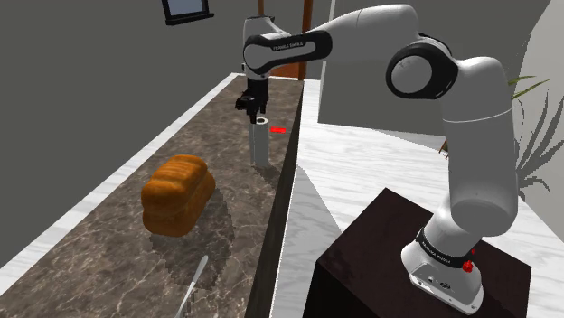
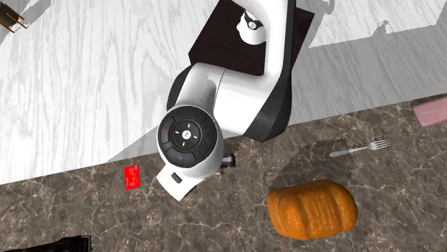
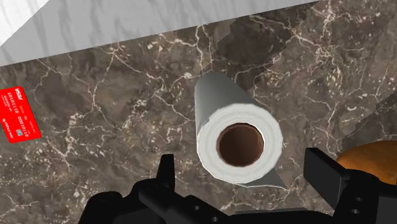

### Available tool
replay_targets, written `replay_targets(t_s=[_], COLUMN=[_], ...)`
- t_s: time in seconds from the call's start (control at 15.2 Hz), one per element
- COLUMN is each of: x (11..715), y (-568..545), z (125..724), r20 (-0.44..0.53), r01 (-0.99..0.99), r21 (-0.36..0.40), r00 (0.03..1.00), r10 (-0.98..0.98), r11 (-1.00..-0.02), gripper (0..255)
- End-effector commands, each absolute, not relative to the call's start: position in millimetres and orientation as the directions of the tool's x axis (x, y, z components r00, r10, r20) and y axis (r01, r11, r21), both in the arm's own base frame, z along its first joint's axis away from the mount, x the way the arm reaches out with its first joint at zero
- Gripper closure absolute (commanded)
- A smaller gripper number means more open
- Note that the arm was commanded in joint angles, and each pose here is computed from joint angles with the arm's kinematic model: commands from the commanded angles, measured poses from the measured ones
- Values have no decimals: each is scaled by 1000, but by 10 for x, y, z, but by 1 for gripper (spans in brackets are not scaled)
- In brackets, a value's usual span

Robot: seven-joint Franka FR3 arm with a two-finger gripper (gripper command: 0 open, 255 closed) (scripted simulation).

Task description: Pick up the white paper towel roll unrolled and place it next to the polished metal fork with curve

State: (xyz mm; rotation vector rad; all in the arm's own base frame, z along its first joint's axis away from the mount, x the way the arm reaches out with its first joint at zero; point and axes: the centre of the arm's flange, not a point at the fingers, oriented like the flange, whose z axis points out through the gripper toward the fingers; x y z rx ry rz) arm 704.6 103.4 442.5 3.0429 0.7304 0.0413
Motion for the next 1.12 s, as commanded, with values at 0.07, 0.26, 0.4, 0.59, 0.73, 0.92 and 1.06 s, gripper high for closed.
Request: replay_targets(t_s=[0.07,0.26,0.4,0.59,0.73,0.92,1.06], x=[7072,7079,7085,7085,7085,7085,7085], y=[1065,1063,1062,1062,1062,1062,1062], z=[4366,4208,4072,4072,4072,4073,4073], r20=[33,33,33,33,33,33,33], r01=[488,488,488,488,488,488,488], r21=[32,32,32,32,32,32,32], r00=[872,872,872,872,872,872,872], r10=[489,489,489,489,489,489,489], r11=[-872,-872,-872,-872,-872,-872,-872], gripper=[0,0,0,0,0,0,255])
